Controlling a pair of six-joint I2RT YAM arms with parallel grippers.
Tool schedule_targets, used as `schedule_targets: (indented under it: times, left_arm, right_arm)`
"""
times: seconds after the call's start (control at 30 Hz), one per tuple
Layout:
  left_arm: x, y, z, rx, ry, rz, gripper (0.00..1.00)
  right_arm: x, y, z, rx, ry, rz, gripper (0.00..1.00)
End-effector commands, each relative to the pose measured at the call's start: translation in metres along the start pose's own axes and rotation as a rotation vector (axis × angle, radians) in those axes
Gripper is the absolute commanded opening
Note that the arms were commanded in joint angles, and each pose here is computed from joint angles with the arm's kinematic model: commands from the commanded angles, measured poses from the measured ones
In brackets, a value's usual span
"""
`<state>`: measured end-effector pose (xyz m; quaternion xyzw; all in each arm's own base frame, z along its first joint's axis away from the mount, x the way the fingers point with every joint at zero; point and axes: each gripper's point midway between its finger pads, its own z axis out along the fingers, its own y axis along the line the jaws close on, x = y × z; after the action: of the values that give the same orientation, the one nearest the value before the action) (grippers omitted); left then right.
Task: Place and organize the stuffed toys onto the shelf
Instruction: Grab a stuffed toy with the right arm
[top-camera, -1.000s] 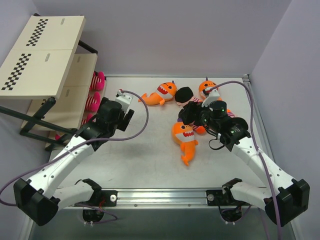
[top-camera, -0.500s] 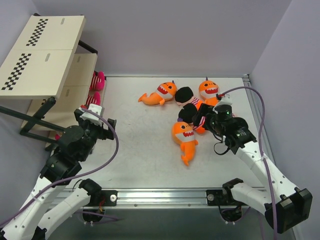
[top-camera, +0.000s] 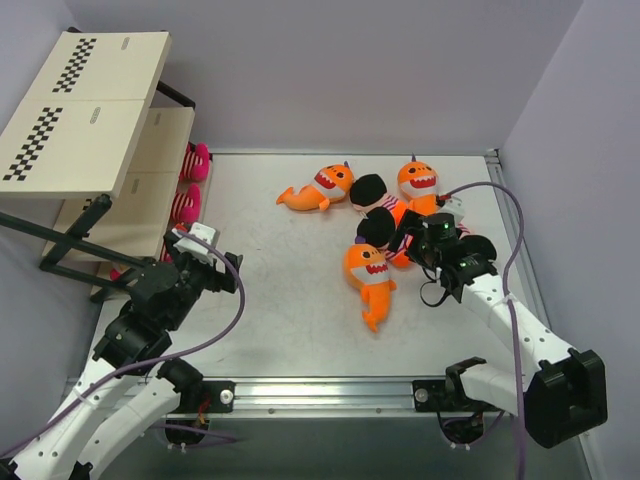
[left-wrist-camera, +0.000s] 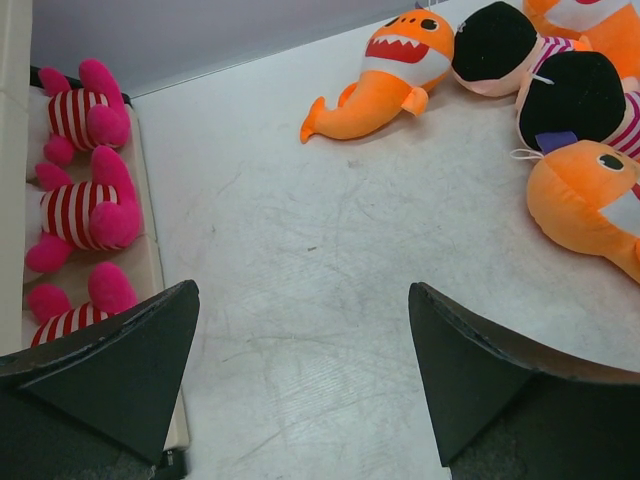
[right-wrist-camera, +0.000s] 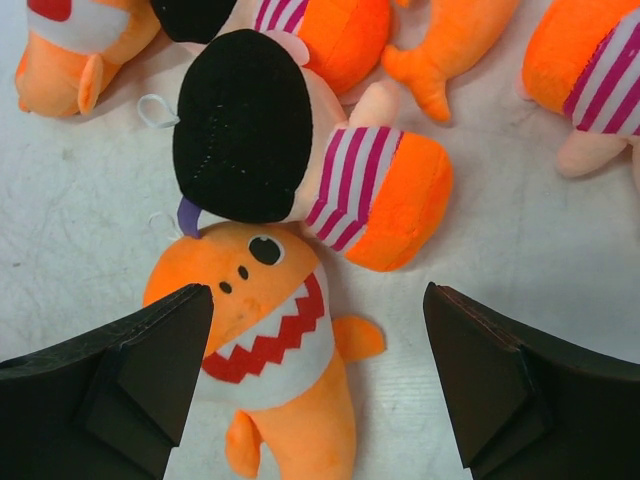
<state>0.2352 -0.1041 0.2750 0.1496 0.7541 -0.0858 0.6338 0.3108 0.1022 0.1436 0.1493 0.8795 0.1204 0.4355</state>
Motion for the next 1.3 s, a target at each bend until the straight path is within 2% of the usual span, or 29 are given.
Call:
schedule_targets:
  times: [0.0, 0.53, 0.7, 0.8, 0.83, 0.9, 0.93, 1.0, 1.03, 1.13, 1.27]
  left_arm:
    - [-0.014, 0.004, -0.002, -0.016, -0.077, -0.012, 0.94]
    - [-0.004, 0.002, 0.009, -0.019, -0.025, -0.006, 0.94]
    - [-0.002, 0.0, 0.011, -0.01, -0.016, -0.005, 0.94]
    - [0.0, -0.001, 0.013, -0.003, -0.006, -0.002, 0.94]
    - [0.001, -0.002, 0.014, -0.002, -0.001, 0.0, 0.94]
    - [0.002, -0.003, 0.015, 0.001, 0.003, 0.001, 0.94]
    - [0.002, -0.003, 0.015, 0.001, 0.004, 0.002, 0.94]
    - [0.003, -0.003, 0.016, 0.004, 0.006, 0.003, 0.94]
    - [0.003, -0.004, 0.017, 0.008, 0.009, 0.004, 0.94]
    - [0.004, -0.005, 0.017, 0.012, 0.012, 0.008, 0.94]
    - [0.002, -0.009, 0.017, 0.038, -0.003, 0.002, 0.94]
  right_arm:
    - [-0.01, -0.003, 0.018, -0.011, -0.056, 0.03, 0.89]
    - [0.036, -0.03, 0.086, 0.062, 0.028, -0.012, 0.8]
    - [0.041, -0.04, 0.098, 0.099, 0.047, -0.015, 0.72]
    - [0.042, -0.042, 0.1, 0.097, 0.056, -0.026, 0.59]
    - [0.04, -0.04, 0.099, 0.091, 0.053, -0.031, 0.48]
    - [0.038, -0.041, 0.096, 0.09, 0.054, -0.046, 0.37]
    - [0.032, -0.038, 0.092, 0.082, 0.04, -0.049, 0.27]
    - [0.031, -0.037, 0.086, 0.08, 0.048, -0.062, 0.17]
    - [0.021, -0.031, 0.08, 0.061, 0.028, -0.062, 0.08]
    - [0.011, -0.019, 0.064, 0.009, 0.026, -0.066, 0.0]
    - [-0.012, 0.013, 0.038, -0.12, 0.015, -0.065, 0.0]
